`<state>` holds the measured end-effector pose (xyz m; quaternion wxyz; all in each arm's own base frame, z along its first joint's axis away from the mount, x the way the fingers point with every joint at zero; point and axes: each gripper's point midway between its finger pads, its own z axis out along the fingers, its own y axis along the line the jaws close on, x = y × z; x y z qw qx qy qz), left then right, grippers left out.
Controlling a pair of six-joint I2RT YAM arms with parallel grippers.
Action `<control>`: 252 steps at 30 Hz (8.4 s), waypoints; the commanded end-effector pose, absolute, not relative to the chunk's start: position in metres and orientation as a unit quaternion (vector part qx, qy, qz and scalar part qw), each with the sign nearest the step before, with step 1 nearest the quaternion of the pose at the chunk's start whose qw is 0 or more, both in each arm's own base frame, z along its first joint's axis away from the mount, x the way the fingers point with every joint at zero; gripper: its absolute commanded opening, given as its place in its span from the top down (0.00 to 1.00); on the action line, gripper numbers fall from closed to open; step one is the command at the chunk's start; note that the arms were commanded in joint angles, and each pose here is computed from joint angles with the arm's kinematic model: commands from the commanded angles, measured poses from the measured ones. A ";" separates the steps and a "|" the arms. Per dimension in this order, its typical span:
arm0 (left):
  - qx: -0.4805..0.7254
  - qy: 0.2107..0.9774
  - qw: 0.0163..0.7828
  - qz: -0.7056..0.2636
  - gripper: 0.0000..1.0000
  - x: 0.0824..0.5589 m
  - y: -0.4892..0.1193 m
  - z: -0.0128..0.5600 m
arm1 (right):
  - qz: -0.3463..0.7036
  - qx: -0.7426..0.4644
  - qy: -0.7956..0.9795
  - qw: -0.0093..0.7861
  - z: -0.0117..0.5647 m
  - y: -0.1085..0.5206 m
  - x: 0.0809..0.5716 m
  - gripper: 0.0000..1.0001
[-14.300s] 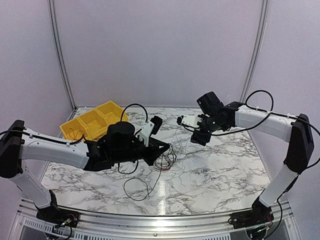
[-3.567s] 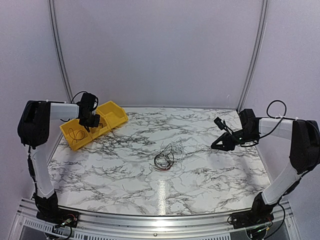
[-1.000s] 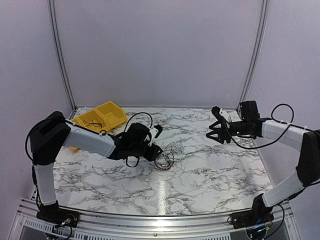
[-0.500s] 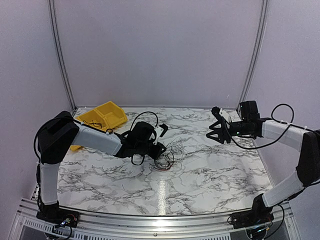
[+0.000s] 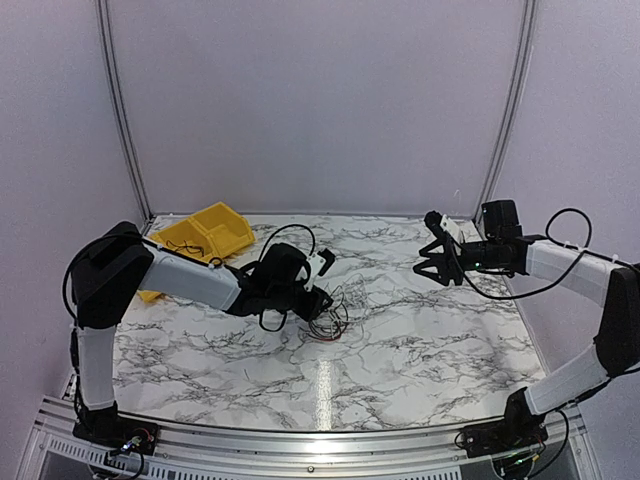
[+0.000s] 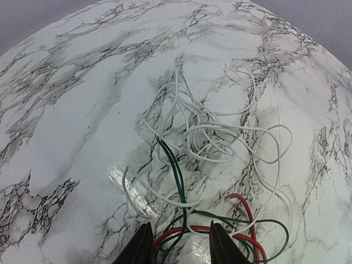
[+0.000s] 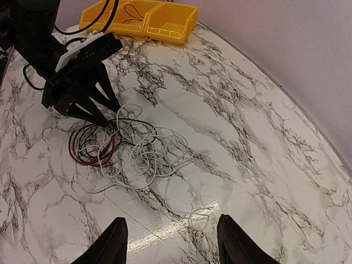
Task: Untangle the cables
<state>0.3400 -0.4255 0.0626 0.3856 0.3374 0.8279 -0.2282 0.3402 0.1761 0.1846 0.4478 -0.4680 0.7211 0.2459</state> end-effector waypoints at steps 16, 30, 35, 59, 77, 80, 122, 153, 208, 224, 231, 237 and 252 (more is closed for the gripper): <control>0.361 0.834 0.362 -0.206 0.85 0.350 -0.431 0.055 | 0.273 -0.473 0.714 0.438 0.185 0.186 0.335 0.45; 0.359 0.831 0.368 -0.210 1.00 0.340 -0.419 0.062 | 0.266 -0.473 0.718 0.436 0.182 0.184 0.336 0.45; 0.353 0.823 0.388 -0.217 1.00 0.338 -0.421 0.090 | 0.249 -0.448 0.731 0.450 0.188 0.197 0.343 0.48; 0.267 0.813 0.430 -0.289 1.00 0.302 -0.405 0.170 | 0.280 -0.511 0.732 0.354 0.128 0.341 0.334 0.27; 0.243 0.793 0.495 -0.257 1.00 0.293 -0.357 0.241 | 0.191 -0.483 0.813 0.263 0.017 0.327 0.366 0.91; 0.241 0.774 0.533 -0.242 1.00 0.293 -0.344 0.288 | 0.177 -0.469 0.829 0.248 0.003 0.315 0.369 0.95; 0.100 0.754 0.638 -0.119 1.00 0.333 -0.206 0.405 | 0.255 -0.461 0.720 0.451 0.267 0.245 0.344 0.31; 0.056 0.782 0.619 -0.036 1.00 0.440 -0.141 0.419 | 0.200 -0.455 0.689 0.528 0.238 0.180 0.336 0.22; -0.060 0.852 0.519 0.017 1.00 0.491 -0.015 0.279 | 0.210 -0.478 0.703 0.483 0.214 0.184 0.338 0.24; -0.061 0.916 0.396 -0.017 1.00 0.506 -0.031 0.141 | 0.211 -0.480 0.712 0.467 0.200 0.185 0.341 0.24; -0.079 0.924 0.373 0.004 0.99 0.512 -0.033 0.115 | 0.218 -0.485 0.717 0.452 0.189 0.190 0.342 0.25; -0.072 0.933 0.354 0.001 1.00 0.513 -0.041 0.098 | 0.225 -0.489 0.718 0.442 0.183 0.194 0.340 0.25; -0.080 0.922 0.377 0.046 0.70 0.495 -0.032 0.138 | 0.226 -0.491 0.717 0.441 0.184 0.198 0.338 0.25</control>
